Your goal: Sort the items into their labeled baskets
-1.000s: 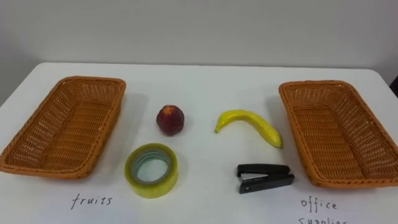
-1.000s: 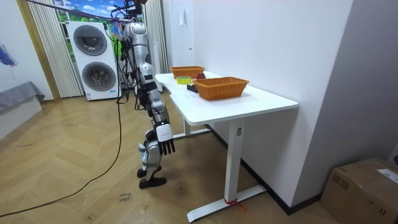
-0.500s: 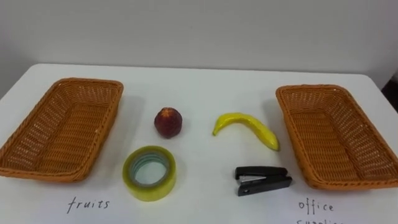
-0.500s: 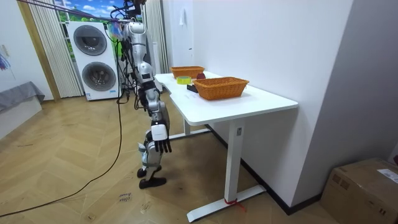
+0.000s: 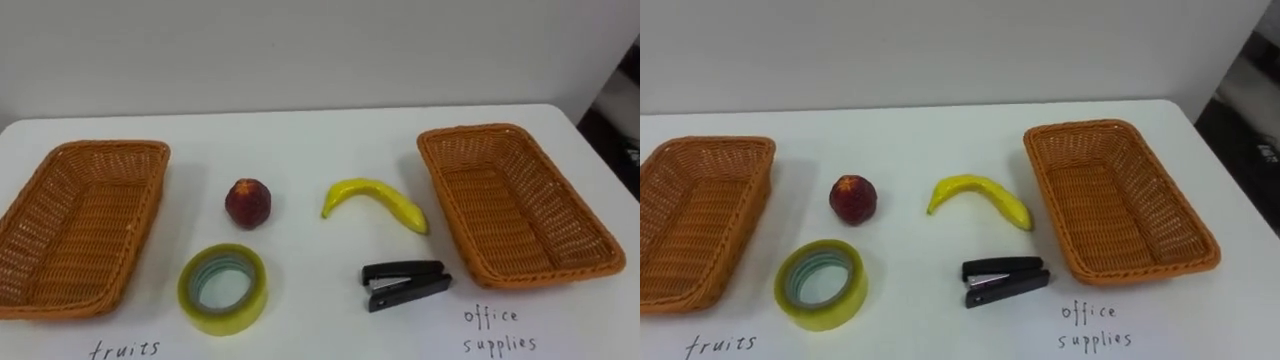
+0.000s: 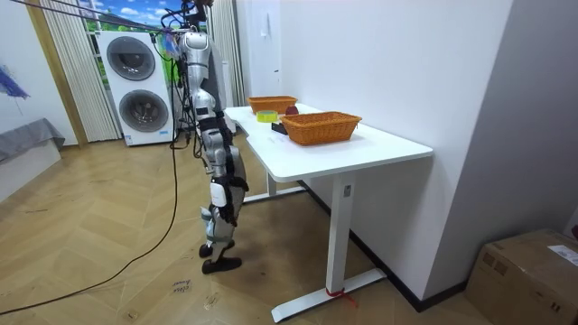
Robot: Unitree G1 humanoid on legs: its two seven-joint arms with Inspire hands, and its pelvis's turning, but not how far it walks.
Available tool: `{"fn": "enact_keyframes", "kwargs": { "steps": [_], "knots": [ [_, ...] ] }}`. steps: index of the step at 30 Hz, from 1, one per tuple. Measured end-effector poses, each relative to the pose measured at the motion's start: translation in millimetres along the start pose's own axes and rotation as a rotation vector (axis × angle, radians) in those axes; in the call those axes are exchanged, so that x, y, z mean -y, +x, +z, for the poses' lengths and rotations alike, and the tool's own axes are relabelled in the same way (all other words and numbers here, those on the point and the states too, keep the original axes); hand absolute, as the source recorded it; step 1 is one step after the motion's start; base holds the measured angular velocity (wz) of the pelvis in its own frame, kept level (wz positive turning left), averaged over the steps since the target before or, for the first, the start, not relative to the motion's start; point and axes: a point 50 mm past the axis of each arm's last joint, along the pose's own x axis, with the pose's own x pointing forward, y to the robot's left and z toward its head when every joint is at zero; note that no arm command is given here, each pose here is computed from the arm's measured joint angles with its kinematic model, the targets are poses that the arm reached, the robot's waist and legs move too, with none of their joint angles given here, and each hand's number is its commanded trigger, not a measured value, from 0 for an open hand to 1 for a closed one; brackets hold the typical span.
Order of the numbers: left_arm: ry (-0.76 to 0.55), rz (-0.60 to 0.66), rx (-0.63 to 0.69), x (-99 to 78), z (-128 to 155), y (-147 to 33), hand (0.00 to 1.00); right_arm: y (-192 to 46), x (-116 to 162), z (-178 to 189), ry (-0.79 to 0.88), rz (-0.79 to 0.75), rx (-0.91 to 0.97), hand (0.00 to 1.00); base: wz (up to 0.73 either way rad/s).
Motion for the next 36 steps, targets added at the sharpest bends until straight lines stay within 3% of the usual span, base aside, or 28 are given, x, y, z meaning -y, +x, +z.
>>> {"fn": "enact_keyframes", "kwargs": {
  "steps": [10,19,28,36],
  "knots": [
    [-0.053,0.048,0.050,-11.0,3,-0.2,0.00,-9,-15,43,0.256,-0.030,0.160,0.00,-0.07],
    [-0.066,0.076,0.059,-19.7,-4,-1.5,0.00,-40,-24,111,0.495,-0.071,0.392,0.00,-0.08],
    [-0.086,0.093,0.136,-21.4,12,-2.5,0.00,-96,-50,161,0.454,-0.142,0.713,0.00,-0.02],
    [-0.063,0.090,0.152,-18.0,14,-2.7,0.00,-177,-73,197,0.427,-0.133,1.212,0.00,-0.06]
  ]
}}
